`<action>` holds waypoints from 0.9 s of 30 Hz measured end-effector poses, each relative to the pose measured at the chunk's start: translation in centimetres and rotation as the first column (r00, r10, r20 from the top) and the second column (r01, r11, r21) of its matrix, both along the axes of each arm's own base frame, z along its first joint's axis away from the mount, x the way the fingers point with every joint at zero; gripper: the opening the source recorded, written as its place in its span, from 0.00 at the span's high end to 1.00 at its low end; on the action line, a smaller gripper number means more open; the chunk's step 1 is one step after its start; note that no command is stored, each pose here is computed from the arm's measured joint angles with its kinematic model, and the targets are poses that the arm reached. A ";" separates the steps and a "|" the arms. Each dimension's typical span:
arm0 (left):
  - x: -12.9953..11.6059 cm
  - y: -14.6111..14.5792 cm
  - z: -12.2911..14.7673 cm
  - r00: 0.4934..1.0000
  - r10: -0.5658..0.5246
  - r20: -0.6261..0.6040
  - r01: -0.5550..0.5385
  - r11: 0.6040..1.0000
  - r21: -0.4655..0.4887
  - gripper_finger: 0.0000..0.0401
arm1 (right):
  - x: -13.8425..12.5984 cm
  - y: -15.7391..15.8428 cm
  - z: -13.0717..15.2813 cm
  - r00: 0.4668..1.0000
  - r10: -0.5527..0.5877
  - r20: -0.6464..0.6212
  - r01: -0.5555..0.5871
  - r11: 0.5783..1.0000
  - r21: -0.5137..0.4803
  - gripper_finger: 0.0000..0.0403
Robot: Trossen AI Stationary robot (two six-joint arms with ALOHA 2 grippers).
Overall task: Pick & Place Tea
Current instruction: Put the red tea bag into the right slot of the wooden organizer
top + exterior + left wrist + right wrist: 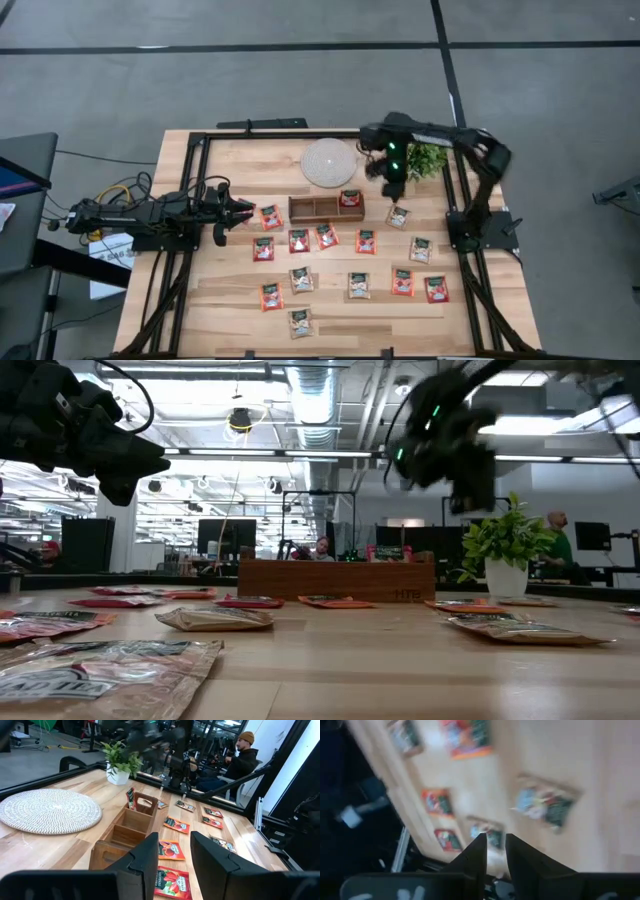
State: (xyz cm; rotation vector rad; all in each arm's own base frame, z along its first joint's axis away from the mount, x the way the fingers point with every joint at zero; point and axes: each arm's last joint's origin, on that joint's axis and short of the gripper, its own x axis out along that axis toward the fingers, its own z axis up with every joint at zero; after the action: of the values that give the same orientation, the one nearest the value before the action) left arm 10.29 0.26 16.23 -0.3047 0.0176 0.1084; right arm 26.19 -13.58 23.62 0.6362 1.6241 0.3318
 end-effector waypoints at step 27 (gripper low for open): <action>0.0 0.0 -0.1 1.000 0.000 -0.006 0.000 1.000 0.001 0.74 | -11.8 16.5 -4.3 0.990 -0.131 -0.046 0.120 0.974 -0.191 0.84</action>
State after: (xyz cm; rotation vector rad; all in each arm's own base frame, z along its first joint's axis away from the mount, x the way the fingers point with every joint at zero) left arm 10.29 0.26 16.18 -0.3032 0.0231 0.1095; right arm 14.39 2.95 19.29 0.6054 1.6390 0.0659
